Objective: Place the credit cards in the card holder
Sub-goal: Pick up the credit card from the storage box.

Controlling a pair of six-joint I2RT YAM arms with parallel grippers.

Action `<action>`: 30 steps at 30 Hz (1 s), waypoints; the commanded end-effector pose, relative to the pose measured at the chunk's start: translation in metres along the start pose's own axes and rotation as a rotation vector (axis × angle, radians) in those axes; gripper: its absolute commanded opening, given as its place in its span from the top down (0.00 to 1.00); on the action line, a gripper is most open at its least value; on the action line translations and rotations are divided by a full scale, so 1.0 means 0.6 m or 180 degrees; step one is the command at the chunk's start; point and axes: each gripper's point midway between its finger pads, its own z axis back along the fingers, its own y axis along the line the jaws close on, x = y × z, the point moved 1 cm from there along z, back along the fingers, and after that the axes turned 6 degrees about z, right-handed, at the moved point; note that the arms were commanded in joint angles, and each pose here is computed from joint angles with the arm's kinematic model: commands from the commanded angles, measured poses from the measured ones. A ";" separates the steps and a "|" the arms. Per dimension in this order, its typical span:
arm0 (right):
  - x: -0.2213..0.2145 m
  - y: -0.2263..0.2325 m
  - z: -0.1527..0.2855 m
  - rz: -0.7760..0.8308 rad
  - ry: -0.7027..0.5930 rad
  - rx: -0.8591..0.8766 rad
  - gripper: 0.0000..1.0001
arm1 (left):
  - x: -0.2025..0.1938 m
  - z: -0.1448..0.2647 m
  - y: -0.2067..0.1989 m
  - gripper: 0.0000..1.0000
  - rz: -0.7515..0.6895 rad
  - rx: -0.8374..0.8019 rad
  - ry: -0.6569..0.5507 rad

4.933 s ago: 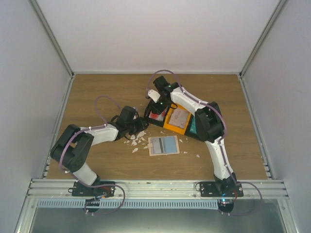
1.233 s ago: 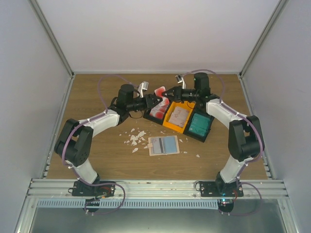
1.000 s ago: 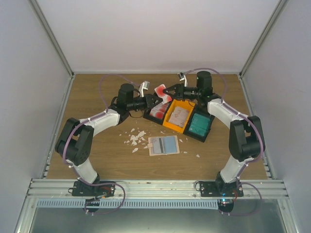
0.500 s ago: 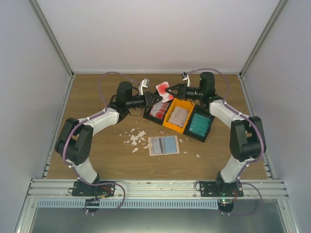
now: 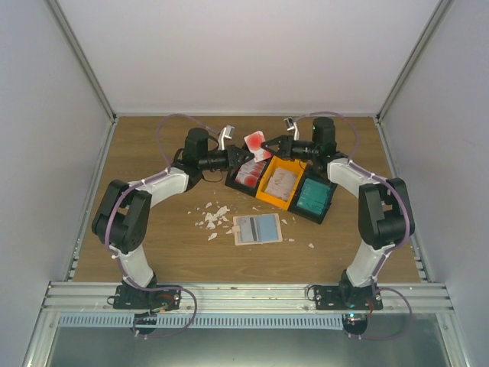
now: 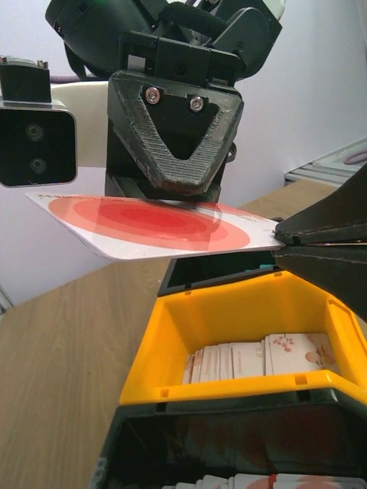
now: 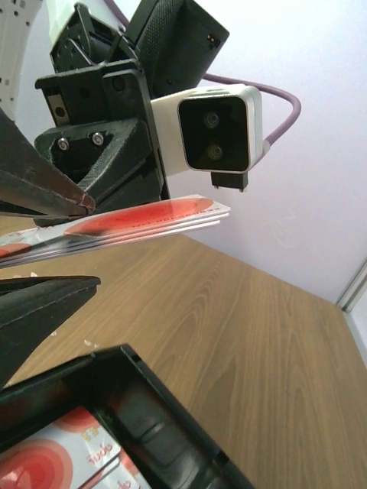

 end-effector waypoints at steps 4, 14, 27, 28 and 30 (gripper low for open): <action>-0.019 -0.074 -0.008 0.0025 0.0051 -0.0319 0.77 | 0.012 -0.009 0.026 1.00 -0.0051 0.0074 -0.0021; -0.031 -0.129 -0.025 -0.0048 0.0154 -0.0470 0.76 | 0.007 -0.017 0.087 1.00 0.0037 0.0316 -0.0001; -0.036 -0.149 -0.023 0.0111 0.0214 -0.0751 0.61 | 0.004 -0.017 0.127 1.00 0.0095 0.0475 0.0028; -0.037 -0.146 -0.026 0.0133 0.0234 -0.0737 0.61 | 0.003 -0.017 0.125 1.00 0.0090 0.0465 0.0035; -0.040 -0.141 -0.032 0.0174 0.0278 -0.0715 0.63 | 0.004 -0.016 0.122 1.00 0.0086 0.0455 0.0047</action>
